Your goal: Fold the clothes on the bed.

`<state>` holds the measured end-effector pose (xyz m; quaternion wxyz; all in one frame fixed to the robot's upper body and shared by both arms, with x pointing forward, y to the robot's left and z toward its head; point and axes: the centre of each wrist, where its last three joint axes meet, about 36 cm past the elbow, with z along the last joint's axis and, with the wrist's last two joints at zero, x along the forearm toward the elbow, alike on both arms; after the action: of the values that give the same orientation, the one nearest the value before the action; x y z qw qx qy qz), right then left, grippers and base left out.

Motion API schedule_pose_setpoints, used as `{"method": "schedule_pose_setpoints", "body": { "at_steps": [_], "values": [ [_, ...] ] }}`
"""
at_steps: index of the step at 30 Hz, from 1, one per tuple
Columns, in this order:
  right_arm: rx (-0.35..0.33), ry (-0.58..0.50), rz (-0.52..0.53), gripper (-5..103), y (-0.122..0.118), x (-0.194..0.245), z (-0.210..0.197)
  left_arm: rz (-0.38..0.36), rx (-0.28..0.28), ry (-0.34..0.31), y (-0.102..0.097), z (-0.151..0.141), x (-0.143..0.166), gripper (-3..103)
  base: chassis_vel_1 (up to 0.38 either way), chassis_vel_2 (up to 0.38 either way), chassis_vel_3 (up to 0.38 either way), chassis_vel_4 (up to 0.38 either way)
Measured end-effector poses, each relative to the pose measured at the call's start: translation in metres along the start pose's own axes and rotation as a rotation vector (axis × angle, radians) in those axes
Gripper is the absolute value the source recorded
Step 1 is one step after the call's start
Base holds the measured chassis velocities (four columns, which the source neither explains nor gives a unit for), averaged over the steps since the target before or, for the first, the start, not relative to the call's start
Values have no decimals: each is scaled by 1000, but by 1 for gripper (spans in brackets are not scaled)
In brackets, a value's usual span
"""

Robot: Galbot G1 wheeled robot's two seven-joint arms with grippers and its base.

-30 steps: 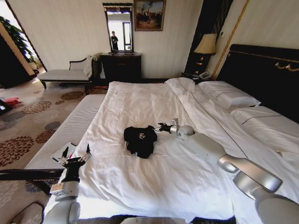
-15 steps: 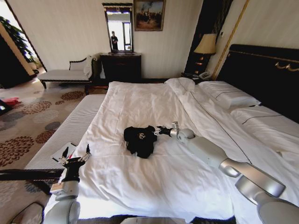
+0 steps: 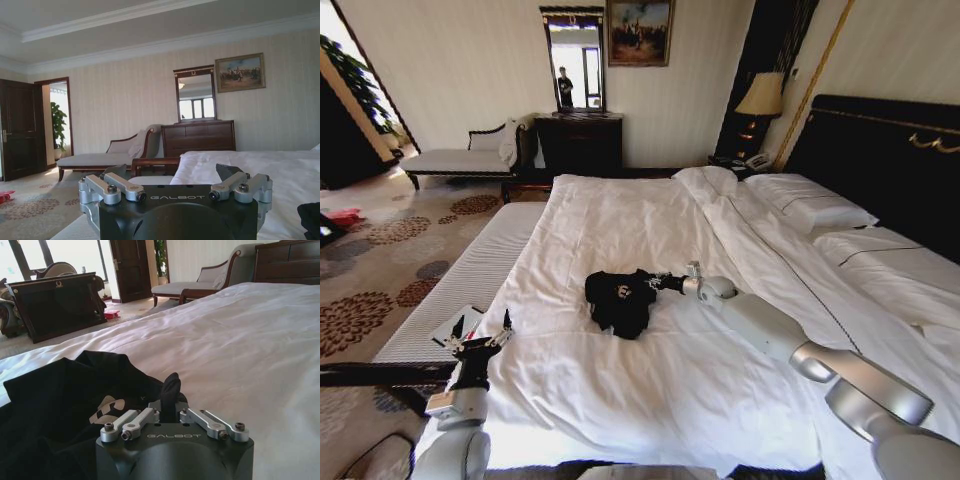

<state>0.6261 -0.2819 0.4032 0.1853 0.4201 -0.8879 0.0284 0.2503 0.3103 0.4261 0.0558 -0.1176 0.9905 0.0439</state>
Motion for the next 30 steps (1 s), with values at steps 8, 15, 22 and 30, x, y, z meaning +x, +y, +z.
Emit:
{"method": "schedule_pose_setpoints", "body": {
  "at_steps": [8, 15, 22, 30],
  "values": [
    [6, -152, 1, 2, 19, 14, 0, -1, 59, -29, -6, -30, -4, 100, 0, 0, 0, 0],
    [-3, -304, 59, 2, 40, 25, -13, 12, 80, -1, -10, -48, -15, 100, 0, 0, 0, 0],
    [-17, -416, 90, 2, 56, 50, -33, 74, 154, 67, -9, -90, -46, 100, 0, 0, 0, 0],
    [3, -440, 98, 2, 60, 74, -34, 135, 222, 229, 1, -92, -91, 100, 0, 0, 0, 0]
  ]
}}
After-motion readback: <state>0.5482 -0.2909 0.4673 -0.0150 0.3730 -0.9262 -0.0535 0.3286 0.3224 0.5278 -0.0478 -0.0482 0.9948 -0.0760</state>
